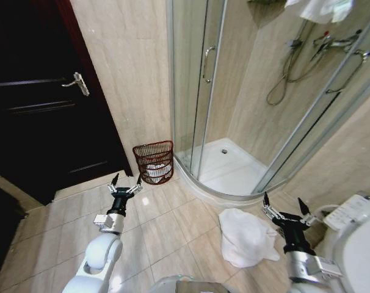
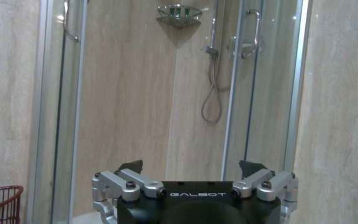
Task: Discard the used towel into the hamper.
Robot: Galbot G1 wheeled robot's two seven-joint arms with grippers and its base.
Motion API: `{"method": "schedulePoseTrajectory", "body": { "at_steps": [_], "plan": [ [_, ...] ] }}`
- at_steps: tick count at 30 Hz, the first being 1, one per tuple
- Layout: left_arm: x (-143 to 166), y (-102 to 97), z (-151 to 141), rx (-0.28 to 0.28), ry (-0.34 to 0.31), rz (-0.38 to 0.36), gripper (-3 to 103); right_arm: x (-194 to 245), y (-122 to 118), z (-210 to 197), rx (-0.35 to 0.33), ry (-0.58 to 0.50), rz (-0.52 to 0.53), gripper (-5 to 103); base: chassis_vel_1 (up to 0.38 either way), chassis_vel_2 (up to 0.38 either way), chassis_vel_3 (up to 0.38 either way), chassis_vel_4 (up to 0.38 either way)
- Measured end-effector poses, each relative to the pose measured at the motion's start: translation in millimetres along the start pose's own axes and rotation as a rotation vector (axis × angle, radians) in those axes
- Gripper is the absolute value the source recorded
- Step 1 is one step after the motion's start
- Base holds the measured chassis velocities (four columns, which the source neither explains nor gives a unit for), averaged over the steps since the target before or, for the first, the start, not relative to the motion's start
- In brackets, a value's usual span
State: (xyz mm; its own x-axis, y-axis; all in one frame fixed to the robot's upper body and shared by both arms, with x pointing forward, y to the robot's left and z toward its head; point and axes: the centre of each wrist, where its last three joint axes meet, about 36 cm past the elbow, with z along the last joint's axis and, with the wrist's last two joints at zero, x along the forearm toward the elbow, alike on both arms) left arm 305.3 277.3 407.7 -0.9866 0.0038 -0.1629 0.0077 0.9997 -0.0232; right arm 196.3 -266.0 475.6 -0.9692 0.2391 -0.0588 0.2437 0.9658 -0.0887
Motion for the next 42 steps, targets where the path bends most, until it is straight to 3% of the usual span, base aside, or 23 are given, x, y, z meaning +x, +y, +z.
{"method": "schedulePoseTrajectory", "body": {
  "at_steps": [15, 32, 42],
  "plan": [
    [-1.9, -0.3, -1.3, -0.011, -0.011, 0.024, 100, -2.7, 0.3, -0.3, -0.001, -0.016, 0.023, 100, -0.057, -0.084, 0.046, 0.082],
    [1.3, -21.4, -22.8, 0.070, 0.035, 0.078, 100, -6.8, -0.9, -4.4, 0.003, -0.028, 0.028, 100, 0.000, 0.000, 0.000, 0.000],
    [-0.1, -34.1, -35.7, 0.090, 0.037, 0.086, 100, -8.6, 0.2, -9.7, 0.007, -0.035, 0.020, 100, 0.000, 0.000, 0.000, 0.000]
  ]
}}
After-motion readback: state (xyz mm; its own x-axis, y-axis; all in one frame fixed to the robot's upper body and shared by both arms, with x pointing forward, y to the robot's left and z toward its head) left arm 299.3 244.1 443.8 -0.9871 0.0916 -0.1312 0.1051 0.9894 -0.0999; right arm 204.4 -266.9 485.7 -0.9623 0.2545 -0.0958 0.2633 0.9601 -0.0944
